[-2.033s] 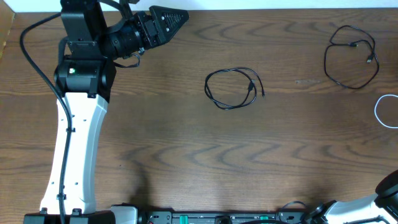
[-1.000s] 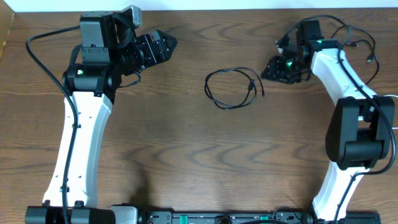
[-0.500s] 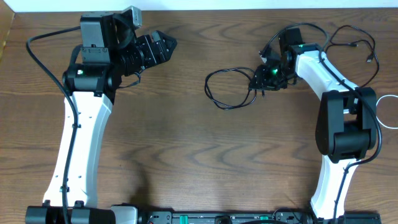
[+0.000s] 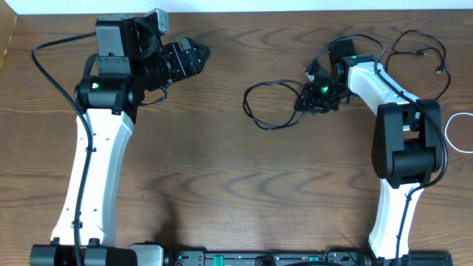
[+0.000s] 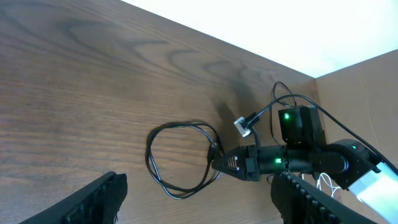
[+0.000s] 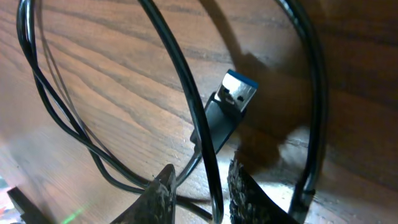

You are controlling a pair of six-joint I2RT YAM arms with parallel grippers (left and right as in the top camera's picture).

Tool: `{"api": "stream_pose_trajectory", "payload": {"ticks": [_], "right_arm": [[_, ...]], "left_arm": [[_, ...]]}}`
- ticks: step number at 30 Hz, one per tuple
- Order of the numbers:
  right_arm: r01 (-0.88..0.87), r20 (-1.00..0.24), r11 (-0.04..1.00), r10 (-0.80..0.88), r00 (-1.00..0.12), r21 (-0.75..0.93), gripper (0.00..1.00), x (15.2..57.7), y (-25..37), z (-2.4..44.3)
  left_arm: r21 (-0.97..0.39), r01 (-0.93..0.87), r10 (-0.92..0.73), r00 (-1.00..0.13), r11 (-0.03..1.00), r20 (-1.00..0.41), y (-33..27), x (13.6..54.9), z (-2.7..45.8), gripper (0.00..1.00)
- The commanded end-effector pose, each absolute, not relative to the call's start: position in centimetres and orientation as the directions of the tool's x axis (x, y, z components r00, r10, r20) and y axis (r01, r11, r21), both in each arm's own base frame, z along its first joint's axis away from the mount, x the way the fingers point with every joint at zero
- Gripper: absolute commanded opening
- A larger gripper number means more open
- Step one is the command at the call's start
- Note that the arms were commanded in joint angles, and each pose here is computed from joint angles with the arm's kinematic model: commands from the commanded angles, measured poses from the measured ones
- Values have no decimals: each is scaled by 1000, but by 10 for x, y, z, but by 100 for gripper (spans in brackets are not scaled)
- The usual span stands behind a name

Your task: Untangle cables

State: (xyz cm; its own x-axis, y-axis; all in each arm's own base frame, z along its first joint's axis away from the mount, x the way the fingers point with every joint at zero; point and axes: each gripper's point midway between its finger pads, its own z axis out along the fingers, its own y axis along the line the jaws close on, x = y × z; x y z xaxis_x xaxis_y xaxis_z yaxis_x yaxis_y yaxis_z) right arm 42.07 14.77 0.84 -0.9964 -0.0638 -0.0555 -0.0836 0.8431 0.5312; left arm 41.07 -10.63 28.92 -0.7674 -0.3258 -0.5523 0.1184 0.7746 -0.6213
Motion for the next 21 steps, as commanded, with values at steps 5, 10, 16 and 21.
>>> {"api": "stream_pose_trajectory", "payload": {"ticks": [5, 10, 16, 21], "right_arm": [[-56, 45, 836, -97, -994, 545, 9, 404, 154, -37], [-52, 15, 837, -71, -997, 545, 1, 415, 150, -18], [-215, -290, 752, -33, -957, 623, 1, 456, 157, 136], [-373, -632, 740, 90, -770, 559, 1, 466, 154, 313]], "left_arm": [[-606, 116, -313, -771, 787, -554, -105, 412, 283, 79], [-607, 113, -313, -774, 787, -550, -105, 413, 281, 79], [-608, 105, -313, -781, 787, -540, -105, 413, 277, 79], [-608, 95, -312, -790, 788, -528, -105, 411, 275, 79]]}}
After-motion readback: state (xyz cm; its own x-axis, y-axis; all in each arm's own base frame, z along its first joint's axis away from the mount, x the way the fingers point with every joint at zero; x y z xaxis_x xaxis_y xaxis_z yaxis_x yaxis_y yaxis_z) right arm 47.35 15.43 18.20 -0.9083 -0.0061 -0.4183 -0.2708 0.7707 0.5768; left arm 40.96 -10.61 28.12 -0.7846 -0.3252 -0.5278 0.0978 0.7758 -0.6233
